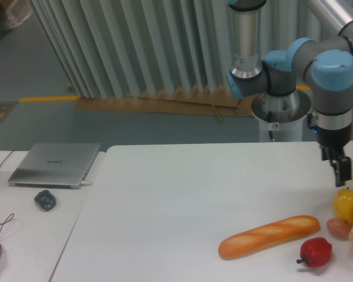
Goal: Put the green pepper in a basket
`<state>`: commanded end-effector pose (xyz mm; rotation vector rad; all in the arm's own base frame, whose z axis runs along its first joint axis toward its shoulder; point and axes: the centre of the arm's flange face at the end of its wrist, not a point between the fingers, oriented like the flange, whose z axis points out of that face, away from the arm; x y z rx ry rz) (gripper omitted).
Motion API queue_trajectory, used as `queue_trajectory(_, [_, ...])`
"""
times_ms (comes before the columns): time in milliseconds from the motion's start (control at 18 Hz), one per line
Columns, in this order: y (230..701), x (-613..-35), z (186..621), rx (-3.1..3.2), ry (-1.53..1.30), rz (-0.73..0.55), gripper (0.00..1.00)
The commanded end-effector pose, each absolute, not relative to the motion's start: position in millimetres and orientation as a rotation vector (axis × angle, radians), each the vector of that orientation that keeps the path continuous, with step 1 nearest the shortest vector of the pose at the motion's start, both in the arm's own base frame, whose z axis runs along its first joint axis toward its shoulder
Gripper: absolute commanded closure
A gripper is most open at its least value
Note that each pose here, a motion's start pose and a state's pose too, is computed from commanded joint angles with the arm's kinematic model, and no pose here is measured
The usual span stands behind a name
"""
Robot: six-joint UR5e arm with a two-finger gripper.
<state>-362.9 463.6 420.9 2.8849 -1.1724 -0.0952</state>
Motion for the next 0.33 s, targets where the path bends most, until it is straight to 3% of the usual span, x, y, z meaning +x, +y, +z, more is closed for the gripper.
queue_trajectory(333, [460.8, -343.2, 433.4, 2.868, -1.197, -0.059, 0.0])
